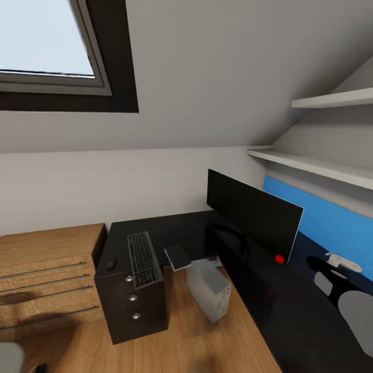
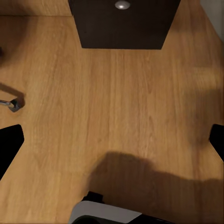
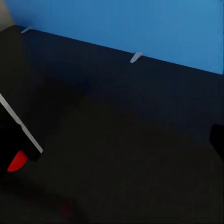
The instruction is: In the bedroom, organize the workspace by keeping the computer under the desk, ensuring the monitor is on the desk, placing the keyboard on the desk next to the monitor, placing the mouse on the desk next to the keyboard, moving the folder from the swivel chair onto the desk next to the mouse, stacking the notebook on top of the folder with the pen on top of the notebook, and positioning the swivel chair next to the desk.
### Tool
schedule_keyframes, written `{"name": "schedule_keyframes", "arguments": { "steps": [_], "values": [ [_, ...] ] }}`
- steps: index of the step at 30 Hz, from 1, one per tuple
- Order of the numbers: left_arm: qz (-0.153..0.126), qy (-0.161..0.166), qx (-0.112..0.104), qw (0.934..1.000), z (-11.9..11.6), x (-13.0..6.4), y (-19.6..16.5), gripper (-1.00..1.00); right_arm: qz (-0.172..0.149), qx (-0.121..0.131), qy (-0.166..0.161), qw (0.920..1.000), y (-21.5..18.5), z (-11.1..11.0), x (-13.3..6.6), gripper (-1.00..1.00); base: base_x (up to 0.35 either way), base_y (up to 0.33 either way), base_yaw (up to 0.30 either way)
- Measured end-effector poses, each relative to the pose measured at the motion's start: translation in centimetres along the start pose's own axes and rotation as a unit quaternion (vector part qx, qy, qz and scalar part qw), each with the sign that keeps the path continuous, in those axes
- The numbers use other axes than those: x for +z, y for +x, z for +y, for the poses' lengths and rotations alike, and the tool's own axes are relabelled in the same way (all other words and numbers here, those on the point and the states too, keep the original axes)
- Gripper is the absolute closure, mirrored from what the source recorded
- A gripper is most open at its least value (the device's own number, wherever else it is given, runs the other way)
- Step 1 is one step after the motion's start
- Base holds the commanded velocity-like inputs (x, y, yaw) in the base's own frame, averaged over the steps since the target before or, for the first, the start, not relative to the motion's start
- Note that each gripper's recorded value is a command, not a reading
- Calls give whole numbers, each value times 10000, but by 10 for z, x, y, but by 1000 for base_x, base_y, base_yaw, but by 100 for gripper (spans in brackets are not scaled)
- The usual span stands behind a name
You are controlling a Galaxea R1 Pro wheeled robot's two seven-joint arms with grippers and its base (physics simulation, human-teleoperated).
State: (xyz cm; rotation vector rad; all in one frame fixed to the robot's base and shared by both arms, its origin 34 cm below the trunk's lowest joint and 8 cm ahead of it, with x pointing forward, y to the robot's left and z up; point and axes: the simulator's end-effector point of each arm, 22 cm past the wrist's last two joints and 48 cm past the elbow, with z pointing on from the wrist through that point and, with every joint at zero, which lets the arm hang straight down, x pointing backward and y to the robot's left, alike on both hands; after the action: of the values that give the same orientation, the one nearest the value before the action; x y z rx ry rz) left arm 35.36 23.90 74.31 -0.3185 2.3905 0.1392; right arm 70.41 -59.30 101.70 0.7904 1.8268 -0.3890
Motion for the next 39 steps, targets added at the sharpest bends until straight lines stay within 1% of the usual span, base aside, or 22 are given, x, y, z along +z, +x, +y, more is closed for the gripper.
{"name": "schedule_keyframes", "arguments": {
  "steps": [2, 3, 4, 6, 9, 16, 30, 39],
  "values": [
    [6, -3, 0, 10000, 0, 0, 1, -100, -124, 43, 7, 9999, -6, 0, 0, -100, 199, -134, 0],
    [12, -2, 2, 10000, 0, 0, 1, -100, -249, 80, 3, 9997, -11, 0, 0, -100, 212, -133, 0],
    [18, -1, 2, 10000, 0, 0, 2, -100, -460, 142, -20, 9988, -18, 3, -2, -100, 219, -134, 0],
    [21, 0, 3, 10000, 0, 0, 2, -100, -552, 175, -29, 9983, -22, 4, -3, -100, 230, -136, 0],
    [23, 0, 3, 10000, 0, 0, 2, -100, -609, 201, -41, 9979, -23, 6, -3, -100, 241, -140, 0],
    [26, 1, 4, 10000, -1, 0, 3, -100, -627, 214, -42, 9978, -24, 7, -3, -100, 197, -128, 0],
    [18, 1, 0, 10000, -1, 0, 2, -100, -619, 244, -44, 9978, -23, 9, -4, -100, 24, -13, 0],
    [8, -4, 1, 10000, 0, 0, 2, -100, -611, 248, -45, 9978, -22, 9, -4, -100, 251, 0, 0]
  ]
}}
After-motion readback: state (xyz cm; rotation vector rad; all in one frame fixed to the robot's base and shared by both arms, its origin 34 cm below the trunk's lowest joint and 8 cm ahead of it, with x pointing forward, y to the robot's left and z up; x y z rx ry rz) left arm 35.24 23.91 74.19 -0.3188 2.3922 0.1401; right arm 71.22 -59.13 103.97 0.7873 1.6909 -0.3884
